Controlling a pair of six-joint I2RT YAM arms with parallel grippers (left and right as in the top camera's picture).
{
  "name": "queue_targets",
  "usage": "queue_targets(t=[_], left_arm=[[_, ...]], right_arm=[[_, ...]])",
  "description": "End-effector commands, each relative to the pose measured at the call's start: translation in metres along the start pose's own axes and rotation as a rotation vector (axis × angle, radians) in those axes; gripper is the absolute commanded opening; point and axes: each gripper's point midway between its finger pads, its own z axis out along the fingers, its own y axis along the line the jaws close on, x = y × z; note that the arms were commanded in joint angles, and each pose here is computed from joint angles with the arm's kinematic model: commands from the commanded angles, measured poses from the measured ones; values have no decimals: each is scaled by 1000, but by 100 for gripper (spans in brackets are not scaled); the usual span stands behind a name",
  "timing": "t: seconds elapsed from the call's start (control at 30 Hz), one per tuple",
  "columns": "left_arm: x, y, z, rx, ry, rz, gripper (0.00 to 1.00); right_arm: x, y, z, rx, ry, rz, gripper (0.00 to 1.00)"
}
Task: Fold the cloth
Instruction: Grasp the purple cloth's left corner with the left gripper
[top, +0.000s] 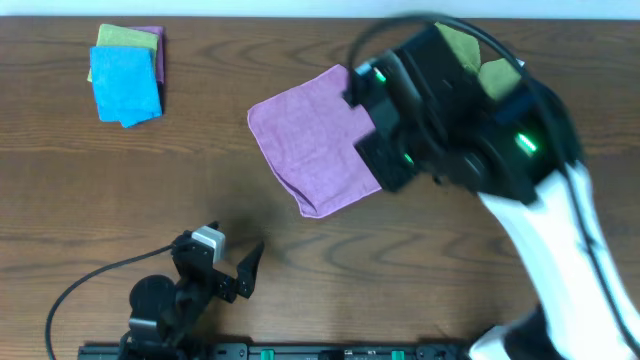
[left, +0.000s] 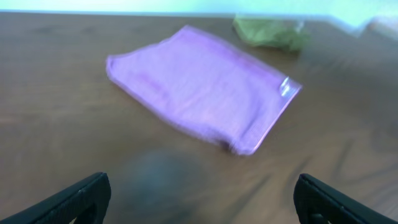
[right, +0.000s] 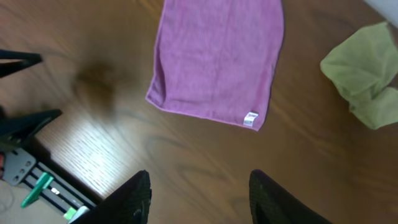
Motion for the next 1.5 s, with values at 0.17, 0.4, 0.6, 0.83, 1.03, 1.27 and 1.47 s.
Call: queue_targets(t=[0.17,0.4,0.6,0.83,1.03,1.27,1.47], left_arm=[[-34,-11,-2,61,-137,-64,96],[-100,-38,-23,200,-399,-43,96],[-93,-12,14,116,-307,-112,95],[-105,11,98,99,-40,-109,95],[-118,44,178,47,256,-48,95],[-116,97,238,-117,455,13,98],[-86,121,259,-222,580,43,100]], right_arm=[[81,-7,-13,128,-16,141,56],[123,-3,36,105,-108,193,67],[116,-1,93,90,-220,231,79],[95,-23,122,116,-222,317,88],[93,-52,119,151,-235,405,87],[91,-66,118,135,-253,439,84],[86,-68,118,136,-273,438,85]])
